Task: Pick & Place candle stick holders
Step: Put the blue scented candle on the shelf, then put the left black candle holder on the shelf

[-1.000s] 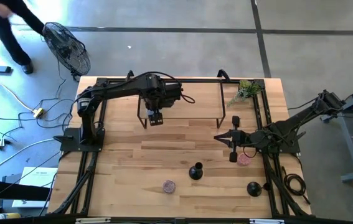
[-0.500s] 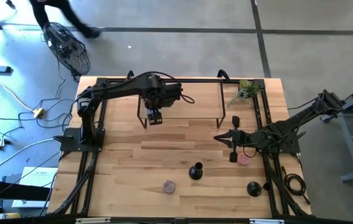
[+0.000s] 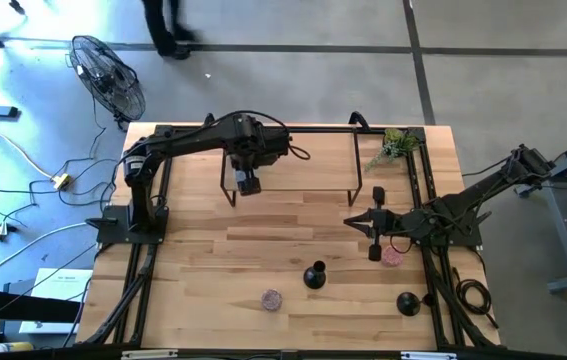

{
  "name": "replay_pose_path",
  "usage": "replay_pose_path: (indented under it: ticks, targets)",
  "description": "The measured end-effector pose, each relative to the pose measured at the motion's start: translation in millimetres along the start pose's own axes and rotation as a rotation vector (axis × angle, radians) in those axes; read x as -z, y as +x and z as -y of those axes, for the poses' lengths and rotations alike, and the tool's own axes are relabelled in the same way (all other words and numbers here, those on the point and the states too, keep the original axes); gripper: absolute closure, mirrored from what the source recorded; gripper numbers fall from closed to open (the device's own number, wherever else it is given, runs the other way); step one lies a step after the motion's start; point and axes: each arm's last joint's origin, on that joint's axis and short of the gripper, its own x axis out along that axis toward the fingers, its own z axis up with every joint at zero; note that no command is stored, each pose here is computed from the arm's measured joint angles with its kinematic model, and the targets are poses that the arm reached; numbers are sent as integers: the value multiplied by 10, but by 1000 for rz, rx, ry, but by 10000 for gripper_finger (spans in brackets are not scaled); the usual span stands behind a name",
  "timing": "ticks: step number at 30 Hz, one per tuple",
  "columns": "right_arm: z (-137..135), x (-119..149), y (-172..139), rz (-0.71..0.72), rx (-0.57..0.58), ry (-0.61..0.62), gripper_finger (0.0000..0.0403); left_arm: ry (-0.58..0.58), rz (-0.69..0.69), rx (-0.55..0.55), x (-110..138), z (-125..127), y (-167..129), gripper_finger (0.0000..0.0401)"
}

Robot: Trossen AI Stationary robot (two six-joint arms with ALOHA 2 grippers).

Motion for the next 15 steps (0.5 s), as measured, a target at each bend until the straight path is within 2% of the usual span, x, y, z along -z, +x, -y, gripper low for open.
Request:
replay_pose_path:
  ticks: [6, 15]
  targets:
    - [2, 14, 0, -13, 3, 2, 391, -31, 10, -36, -3, -18, -23, 13]
    - [3, 15, 0, -13, 6, 10, 391, -57, 64, 68, -15, -12, -162, 14]
